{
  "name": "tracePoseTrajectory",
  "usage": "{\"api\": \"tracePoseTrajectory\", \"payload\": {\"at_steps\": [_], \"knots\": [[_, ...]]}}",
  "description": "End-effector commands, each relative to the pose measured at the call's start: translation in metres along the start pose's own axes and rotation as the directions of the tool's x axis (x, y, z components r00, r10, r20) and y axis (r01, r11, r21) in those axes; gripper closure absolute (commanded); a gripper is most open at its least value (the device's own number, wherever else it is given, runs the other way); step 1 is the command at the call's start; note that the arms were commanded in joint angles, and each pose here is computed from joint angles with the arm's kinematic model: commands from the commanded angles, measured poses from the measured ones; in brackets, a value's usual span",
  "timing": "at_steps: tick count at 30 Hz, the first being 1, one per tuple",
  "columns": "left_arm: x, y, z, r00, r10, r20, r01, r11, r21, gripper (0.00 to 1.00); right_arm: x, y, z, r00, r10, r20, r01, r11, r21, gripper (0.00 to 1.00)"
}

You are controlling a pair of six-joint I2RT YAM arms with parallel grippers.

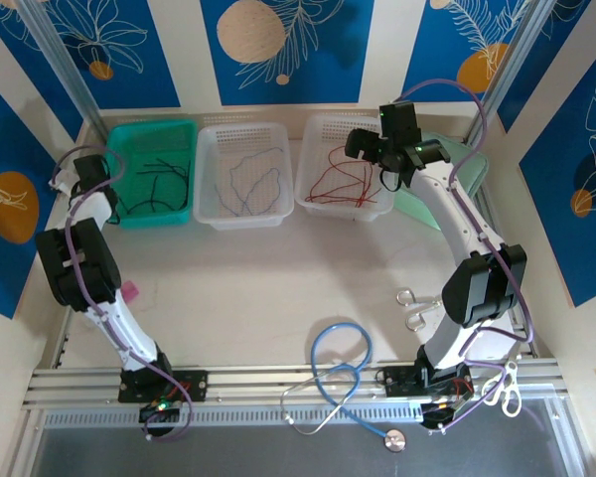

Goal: Untangle the cables

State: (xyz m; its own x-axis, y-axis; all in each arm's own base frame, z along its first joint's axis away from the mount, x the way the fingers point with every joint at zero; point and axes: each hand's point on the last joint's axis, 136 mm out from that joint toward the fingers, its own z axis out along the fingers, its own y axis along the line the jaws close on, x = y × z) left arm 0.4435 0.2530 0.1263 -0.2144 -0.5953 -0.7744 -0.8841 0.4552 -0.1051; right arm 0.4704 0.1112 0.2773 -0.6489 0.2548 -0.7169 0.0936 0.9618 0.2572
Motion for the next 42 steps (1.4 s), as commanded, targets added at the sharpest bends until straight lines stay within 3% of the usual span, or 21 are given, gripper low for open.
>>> {"api": "tracePoseTrajectory", "payload": {"at_steps": [1, 8, 11, 13, 15, 17, 20, 23, 29, 33, 38, 42], "knots": [[-0.018, -0.003, -0.013, 0.999, -0.010, 0.036, 0.008, 0.999, 0.047, 1.00, -0.006, 0.005, -0.009, 1.000, 0.007, 0.008, -0.007, 0.999, -0.034, 0.01], [-0.045, -0.036, -0.047, 0.993, -0.006, 0.120, -0.015, 0.984, 0.178, 1.00, -0.003, 0.004, -0.007, 1.000, 0.014, 0.006, -0.014, 0.999, -0.037, 0.01], [-0.045, -0.082, -0.062, 0.992, 0.035, 0.124, -0.077, 0.934, 0.349, 1.00, -0.003, 0.003, -0.007, 1.000, 0.021, 0.003, -0.021, 0.999, -0.037, 0.01], [-0.024, -0.122, -0.068, 0.990, 0.132, 0.055, -0.142, 0.866, 0.479, 1.00, -0.002, 0.001, -0.008, 1.000, 0.030, 0.000, -0.030, 0.999, -0.035, 0.01], [0.009, -0.157, -0.071, 0.967, 0.239, -0.083, -0.147, 0.797, 0.586, 1.00, -0.003, 0.000, -0.011, 0.999, 0.035, 0.003, -0.035, 0.999, -0.030, 0.01], [0.050, -0.183, -0.071, 0.920, 0.301, -0.251, -0.064, 0.748, 0.661, 1.00, -0.002, -0.002, -0.014, 0.999, 0.038, 0.006, -0.038, 0.999, -0.026, 0.01], [0.105, -0.208, -0.071, 0.827, 0.383, -0.411, 0.031, 0.700, 0.714, 1.00, 0.000, -0.007, -0.019, 0.999, 0.041, 0.014, -0.041, 0.999, -0.020, 0.01], [0.131, -0.212, -0.069, 0.759, 0.489, -0.430, -0.046, 0.699, 0.713, 1.00, 0.000, -0.015, -0.024, 0.999, 0.042, 0.021, -0.042, 0.999, -0.011, 0.01], [0.132, -0.197, -0.057, 0.763, 0.495, -0.416, -0.125, 0.744, 0.656, 0.99, -0.005, -0.029, -0.034, 0.996, 0.073, 0.042, -0.073, 0.997, -0.009, 0.01], [0.104, -0.203, -0.062, 0.793, 0.480, -0.376, -0.133, 0.738, 0.661, 0.59, -0.004, -0.030, -0.035, 0.996, 0.084, 0.039, -0.084, 0.996, -0.021, 0.01], [0.021, -0.214, -0.103, 0.905, 0.393, -0.165, -0.189, 0.716, 0.672, 0.23, 0.000, -0.029, -0.036, 0.995, 0.091, 0.036, -0.090, 0.996, -0.029, 0.01], [-0.029, -0.210, -0.145, 0.940, 0.337, -0.043, -0.219, 0.699, 0.681, 0.01, 0.002, -0.030, -0.036, 0.995, 0.092, 0.037, -0.091, 0.995, -0.032, 0.01]]}}
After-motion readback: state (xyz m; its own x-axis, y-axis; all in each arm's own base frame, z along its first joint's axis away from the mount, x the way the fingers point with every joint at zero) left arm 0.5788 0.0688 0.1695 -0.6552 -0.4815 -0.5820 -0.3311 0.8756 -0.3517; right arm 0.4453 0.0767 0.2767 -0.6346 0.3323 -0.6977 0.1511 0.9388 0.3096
